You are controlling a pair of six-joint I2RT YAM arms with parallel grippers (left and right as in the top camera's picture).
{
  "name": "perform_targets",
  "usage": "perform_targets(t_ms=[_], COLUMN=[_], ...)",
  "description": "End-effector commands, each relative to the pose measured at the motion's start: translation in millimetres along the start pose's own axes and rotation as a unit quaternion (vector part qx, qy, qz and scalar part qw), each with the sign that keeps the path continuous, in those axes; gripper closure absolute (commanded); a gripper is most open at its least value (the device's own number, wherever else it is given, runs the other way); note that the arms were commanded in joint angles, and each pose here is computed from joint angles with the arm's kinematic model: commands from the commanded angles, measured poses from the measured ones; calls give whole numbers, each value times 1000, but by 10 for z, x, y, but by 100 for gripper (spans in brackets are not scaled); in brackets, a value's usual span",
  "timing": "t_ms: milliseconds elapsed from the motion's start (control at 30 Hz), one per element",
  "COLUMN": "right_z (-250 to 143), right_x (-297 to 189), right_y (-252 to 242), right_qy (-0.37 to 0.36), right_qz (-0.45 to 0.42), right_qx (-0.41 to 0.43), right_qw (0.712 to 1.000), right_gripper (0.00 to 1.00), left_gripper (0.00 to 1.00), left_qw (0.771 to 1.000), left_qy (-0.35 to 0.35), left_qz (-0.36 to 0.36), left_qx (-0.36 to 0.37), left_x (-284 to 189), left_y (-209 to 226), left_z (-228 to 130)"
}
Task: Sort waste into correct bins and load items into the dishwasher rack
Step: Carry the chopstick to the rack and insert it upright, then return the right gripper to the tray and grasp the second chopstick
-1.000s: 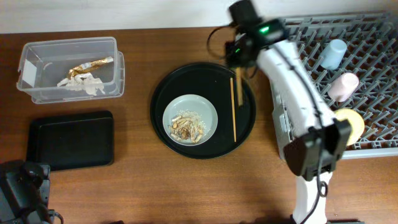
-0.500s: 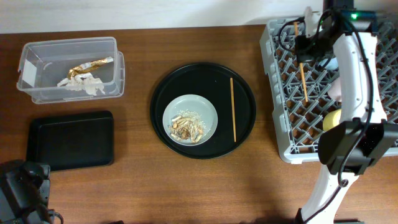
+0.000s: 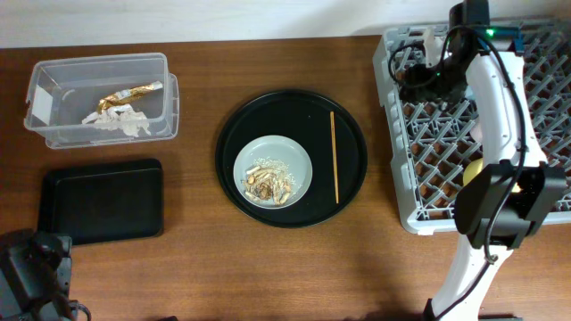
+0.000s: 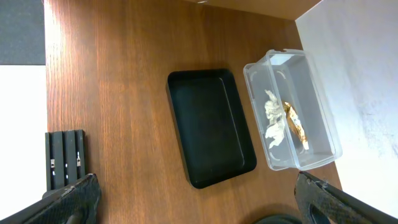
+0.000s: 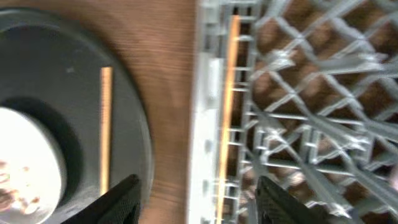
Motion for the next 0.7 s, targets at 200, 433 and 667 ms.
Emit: perform_targets(t_ms=[200, 433, 667], right_z=[-79, -318, -788], right_x=[278, 849, 1498], right_y=[890, 1119, 1159], right_qy=[13, 15, 48], right_qz=[-74, -112, -80], right_qx=[-26, 0, 24], right_qw=[997, 994, 995], right_gripper=[32, 29, 41], left_gripper=[1, 1, 1], left_qw=[1000, 1000, 1000], left_qy=[-7, -7, -7], left_qz=[5, 5, 5], left_qx=[-7, -7, -7], left_x=[2, 2, 2], left_y=[10, 10, 10], left_z=[15, 15, 15])
Point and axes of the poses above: each gripper's point midway between its finger pads, its own x axis out along the fingers, its own y axis along the line the jaws close on, z = x × y, the point moved 6 cm from there along -x, back along the fingers, and after that the axes turned 3 degrees about x, right-handed, at the moved point
